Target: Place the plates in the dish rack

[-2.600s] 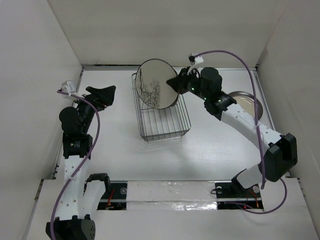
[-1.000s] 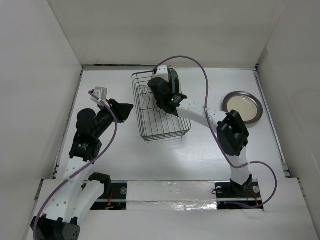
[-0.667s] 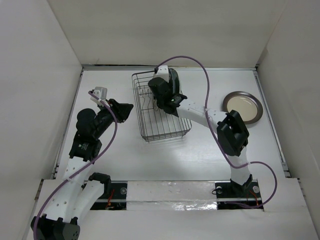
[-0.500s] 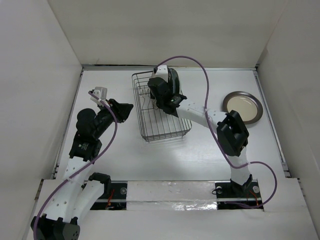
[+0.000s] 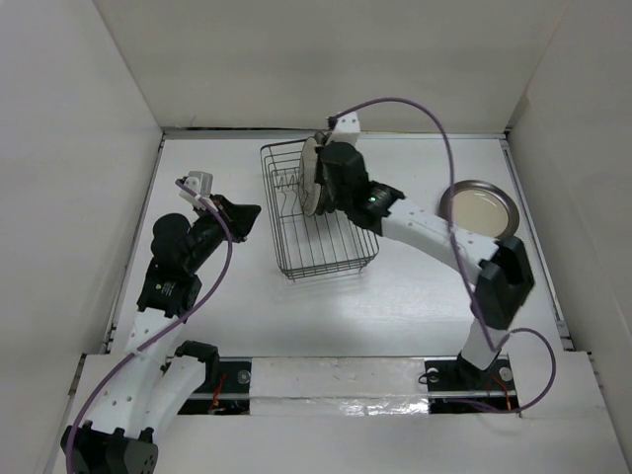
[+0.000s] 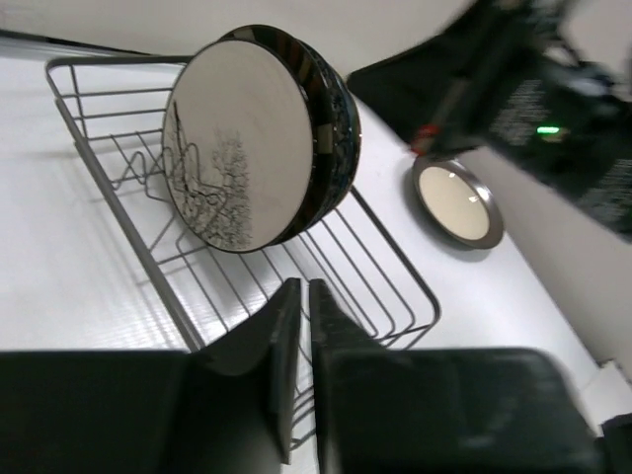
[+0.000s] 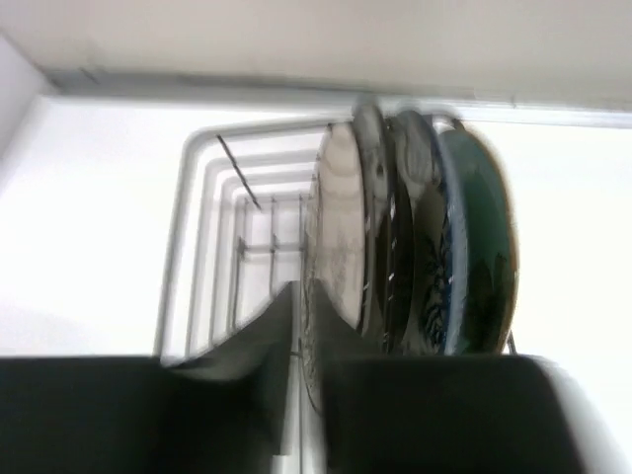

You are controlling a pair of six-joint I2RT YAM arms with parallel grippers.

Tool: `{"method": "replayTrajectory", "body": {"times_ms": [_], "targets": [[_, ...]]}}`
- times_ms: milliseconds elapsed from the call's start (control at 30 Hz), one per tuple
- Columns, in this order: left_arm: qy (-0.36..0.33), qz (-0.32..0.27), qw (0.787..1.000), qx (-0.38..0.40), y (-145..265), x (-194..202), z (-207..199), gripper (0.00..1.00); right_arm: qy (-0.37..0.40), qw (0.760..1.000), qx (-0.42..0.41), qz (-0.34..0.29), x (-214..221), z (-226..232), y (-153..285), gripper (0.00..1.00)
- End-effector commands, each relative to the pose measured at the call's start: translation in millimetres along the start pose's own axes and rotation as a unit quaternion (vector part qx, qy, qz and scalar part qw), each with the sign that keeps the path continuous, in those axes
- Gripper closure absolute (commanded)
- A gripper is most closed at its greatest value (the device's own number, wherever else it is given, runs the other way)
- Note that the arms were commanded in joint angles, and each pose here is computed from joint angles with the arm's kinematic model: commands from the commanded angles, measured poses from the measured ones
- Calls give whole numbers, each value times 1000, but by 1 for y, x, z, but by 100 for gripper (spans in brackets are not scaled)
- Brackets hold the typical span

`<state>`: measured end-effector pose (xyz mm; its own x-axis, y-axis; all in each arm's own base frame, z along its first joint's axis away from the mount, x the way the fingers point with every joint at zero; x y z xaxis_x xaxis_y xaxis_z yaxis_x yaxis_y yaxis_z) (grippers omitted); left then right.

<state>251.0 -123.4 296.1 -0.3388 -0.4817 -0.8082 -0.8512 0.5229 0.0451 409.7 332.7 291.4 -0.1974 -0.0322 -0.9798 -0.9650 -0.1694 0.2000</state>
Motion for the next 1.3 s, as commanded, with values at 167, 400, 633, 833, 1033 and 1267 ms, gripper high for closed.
{"method": "replayTrajectory", "body": {"times_ms": [167, 400, 633, 833, 1033, 1267], "targets": [[-16, -18, 999, 36, 4, -12, -19, 100, -203, 965, 106, -128, -51, -180, 61, 100], [-20, -7, 998, 59, 5, -7, -33, 100, -327, 895, 272, -133, 57, -361, 118, 92], [-31, -9, 998, 53, 10, -6, -40, 85, -427, 841, 321, -83, 157, -430, 128, 37], [-35, -8, 998, 61, 12, -5, -44, 73, -476, 811, 336, -47, 210, -453, 122, 33], [-33, -2, 998, 60, 9, -3, -43, 72, -524, 816, 244, -3, 240, -438, 82, 33], [-34, -8, 998, 53, 8, -5, -41, 72, -550, 805, 223, -12, 236, -442, 67, 34]]}}
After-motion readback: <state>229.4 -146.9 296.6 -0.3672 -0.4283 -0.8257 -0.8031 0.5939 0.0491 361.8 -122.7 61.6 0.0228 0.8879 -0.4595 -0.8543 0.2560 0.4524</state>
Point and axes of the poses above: each gripper's point midway between its finger pads, its own y axis back along the fingers, its own z axis along the line the jaws close on, x = y × z, the point moved 3 cm from there along y, back along the fingers, and after that the axes turned 8 degrees about y, right-handed, at the moved point
